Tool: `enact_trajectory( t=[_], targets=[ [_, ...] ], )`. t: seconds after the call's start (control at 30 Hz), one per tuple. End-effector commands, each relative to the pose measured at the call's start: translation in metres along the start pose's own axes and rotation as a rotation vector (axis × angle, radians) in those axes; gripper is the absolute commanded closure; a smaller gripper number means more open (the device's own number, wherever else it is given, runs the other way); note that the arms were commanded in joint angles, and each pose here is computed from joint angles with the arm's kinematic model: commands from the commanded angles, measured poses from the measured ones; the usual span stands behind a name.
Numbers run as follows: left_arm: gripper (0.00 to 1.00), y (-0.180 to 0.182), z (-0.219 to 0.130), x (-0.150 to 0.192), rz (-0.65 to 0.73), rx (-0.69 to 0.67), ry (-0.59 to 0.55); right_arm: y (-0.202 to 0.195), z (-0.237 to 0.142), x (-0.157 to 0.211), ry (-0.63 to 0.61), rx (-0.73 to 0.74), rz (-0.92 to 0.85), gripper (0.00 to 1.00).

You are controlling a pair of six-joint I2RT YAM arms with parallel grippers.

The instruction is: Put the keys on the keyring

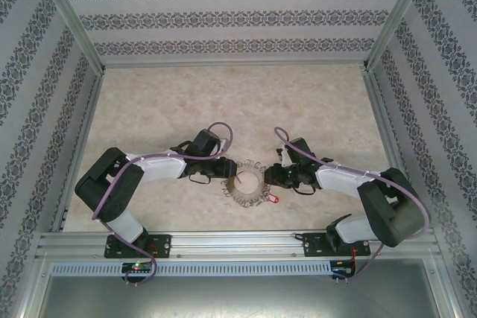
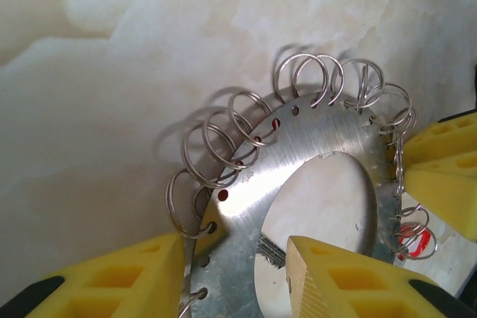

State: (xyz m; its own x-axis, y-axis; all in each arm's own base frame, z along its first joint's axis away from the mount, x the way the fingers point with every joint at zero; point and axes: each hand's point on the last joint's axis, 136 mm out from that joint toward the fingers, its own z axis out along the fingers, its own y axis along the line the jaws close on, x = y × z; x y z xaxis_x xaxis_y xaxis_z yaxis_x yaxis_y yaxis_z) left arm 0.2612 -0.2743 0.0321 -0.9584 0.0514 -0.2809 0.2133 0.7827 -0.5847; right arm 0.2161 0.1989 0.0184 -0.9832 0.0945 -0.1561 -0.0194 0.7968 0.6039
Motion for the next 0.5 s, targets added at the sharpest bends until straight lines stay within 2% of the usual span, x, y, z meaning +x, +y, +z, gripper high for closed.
enact_trajectory(
  t=[0.0,0.27,0.47],
  targets=[
    [0.59,-0.007,0.005,0.001,0.005,0.036,0.037,0.016,0.011,0.004,0.039,-0.074,-0.037,0.71],
    [0.61,-0.018,0.003,-0.003,0.000,0.085,0.029,0.036,0.010,-0.005,0.024,-0.177,-0.061,0.77],
    [0.65,-0.026,-0.005,-0.011,0.006,0.101,-0.008,0.029,0.010,-0.007,0.018,-0.155,-0.045,0.77]
  ],
)
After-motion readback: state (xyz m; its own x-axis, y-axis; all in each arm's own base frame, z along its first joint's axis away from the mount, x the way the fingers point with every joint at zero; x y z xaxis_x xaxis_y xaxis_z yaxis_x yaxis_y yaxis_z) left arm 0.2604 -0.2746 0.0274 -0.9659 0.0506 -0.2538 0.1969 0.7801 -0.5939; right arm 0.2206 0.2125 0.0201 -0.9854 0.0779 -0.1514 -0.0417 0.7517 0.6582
